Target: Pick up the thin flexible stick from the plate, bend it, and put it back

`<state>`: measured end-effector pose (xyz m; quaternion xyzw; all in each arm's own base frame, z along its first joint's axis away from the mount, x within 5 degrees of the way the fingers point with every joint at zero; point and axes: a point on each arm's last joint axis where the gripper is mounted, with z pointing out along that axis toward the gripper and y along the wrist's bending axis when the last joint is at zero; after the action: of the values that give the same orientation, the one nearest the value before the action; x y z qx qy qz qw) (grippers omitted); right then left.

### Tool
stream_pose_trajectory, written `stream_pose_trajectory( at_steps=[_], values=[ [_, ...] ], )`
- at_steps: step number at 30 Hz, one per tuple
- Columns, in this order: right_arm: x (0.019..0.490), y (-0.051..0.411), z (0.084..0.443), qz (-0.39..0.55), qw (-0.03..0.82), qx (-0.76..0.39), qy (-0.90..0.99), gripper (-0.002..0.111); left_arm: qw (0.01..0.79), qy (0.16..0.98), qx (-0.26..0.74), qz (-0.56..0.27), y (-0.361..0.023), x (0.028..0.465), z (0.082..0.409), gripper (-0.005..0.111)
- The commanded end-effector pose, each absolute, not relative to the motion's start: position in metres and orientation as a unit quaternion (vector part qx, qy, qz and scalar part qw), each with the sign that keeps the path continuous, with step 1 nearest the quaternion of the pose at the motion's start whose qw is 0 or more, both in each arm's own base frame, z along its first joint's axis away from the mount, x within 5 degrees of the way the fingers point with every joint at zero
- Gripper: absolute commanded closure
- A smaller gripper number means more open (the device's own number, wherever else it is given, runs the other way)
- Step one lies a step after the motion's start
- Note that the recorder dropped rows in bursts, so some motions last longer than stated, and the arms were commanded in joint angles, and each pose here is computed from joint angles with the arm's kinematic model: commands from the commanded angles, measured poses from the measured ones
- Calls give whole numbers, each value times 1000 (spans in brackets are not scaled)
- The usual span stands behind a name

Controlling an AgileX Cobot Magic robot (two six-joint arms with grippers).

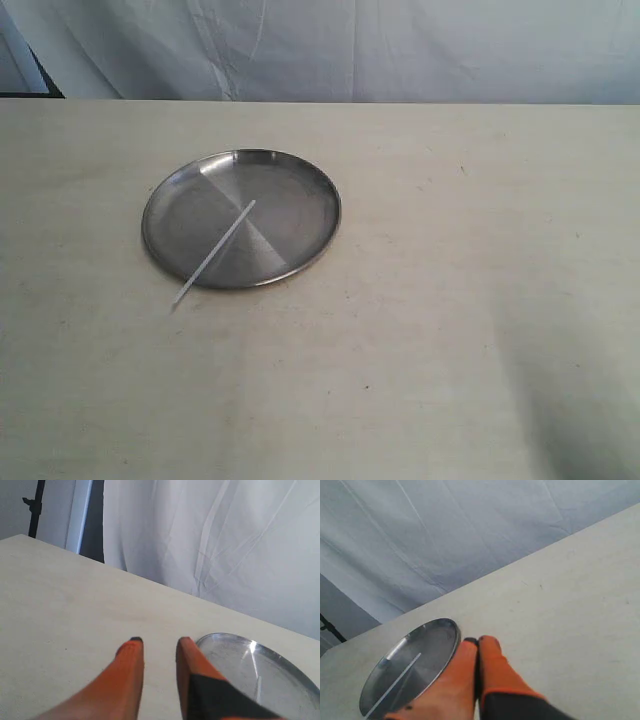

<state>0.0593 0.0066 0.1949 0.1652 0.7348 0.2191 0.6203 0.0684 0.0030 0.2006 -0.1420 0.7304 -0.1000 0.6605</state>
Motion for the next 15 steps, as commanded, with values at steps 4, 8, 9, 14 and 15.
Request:
stream_pose_trajectory(
  at_steps=[4, 8, 9, 14, 15],
  values=[
    [59, 8, 219, 275, 701, 157, 639, 108, 663, 729, -140, -99, 3, 68, 200, 82],
    [56, 5, 233, 347, 724, 198, 563, 108, 663, 729, -140, -99, 3, 68, 200, 82],
    [55, 5, 235, 374, 720, 217, 543, 108, 663, 729, -140, -99, 3, 68, 200, 82],
    [51, 2, 255, 438, 734, 233, 463, 108, 663, 729, -140, -98, 3, 68, 200, 82],
    [51, 2, 262, 430, 739, 225, 467, 108, 663, 729, -140, -98, 3, 68, 200, 82]
  ],
)
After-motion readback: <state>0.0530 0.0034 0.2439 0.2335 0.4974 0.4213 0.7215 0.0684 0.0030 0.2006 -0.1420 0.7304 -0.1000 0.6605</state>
